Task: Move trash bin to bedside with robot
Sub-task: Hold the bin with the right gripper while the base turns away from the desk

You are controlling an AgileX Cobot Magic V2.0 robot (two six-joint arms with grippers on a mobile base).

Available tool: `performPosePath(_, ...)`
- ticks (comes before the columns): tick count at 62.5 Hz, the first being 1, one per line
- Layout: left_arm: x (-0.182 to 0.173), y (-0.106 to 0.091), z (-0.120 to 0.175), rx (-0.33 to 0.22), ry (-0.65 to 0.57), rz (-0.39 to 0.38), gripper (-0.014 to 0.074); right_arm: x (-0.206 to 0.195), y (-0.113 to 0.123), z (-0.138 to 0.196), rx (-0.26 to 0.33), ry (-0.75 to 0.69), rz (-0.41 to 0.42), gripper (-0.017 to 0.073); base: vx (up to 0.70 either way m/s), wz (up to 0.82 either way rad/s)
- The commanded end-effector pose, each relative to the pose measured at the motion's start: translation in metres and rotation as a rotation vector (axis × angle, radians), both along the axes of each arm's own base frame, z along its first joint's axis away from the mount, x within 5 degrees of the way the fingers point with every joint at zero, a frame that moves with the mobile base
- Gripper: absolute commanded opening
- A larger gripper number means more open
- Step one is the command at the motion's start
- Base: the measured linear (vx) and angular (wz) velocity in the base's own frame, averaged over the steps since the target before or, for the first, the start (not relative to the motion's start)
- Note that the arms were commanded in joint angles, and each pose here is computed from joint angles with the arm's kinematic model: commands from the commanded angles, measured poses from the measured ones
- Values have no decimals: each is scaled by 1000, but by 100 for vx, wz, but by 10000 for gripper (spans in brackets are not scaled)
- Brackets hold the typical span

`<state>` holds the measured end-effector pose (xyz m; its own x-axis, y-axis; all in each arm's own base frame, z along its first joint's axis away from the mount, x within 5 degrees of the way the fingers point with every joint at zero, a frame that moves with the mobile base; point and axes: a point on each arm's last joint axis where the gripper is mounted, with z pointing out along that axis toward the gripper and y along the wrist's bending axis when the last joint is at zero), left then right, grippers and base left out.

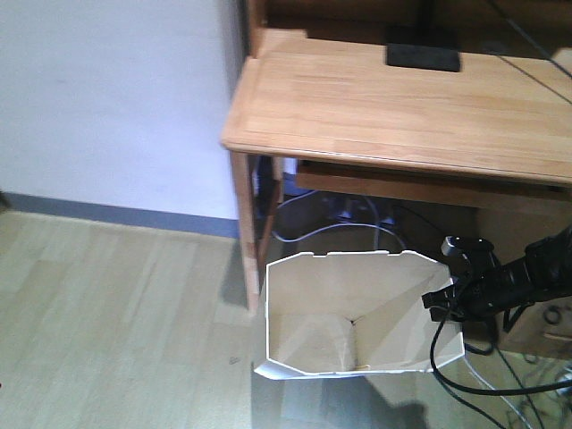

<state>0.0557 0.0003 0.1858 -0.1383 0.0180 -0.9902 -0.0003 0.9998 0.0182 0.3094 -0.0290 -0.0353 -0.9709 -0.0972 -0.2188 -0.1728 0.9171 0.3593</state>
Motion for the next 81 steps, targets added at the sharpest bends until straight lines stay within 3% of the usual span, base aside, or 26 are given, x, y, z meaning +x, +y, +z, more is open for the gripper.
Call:
performPosePath(1, 0, 0, 1, -4, -64, -4, -6, 14, 15, 35, 217, -90, 10, -6, -7, 56)
performPosePath(81, 0, 0, 1, -4, -64, -4, -6, 14, 15, 35, 220, -90, 11, -6, -2, 52)
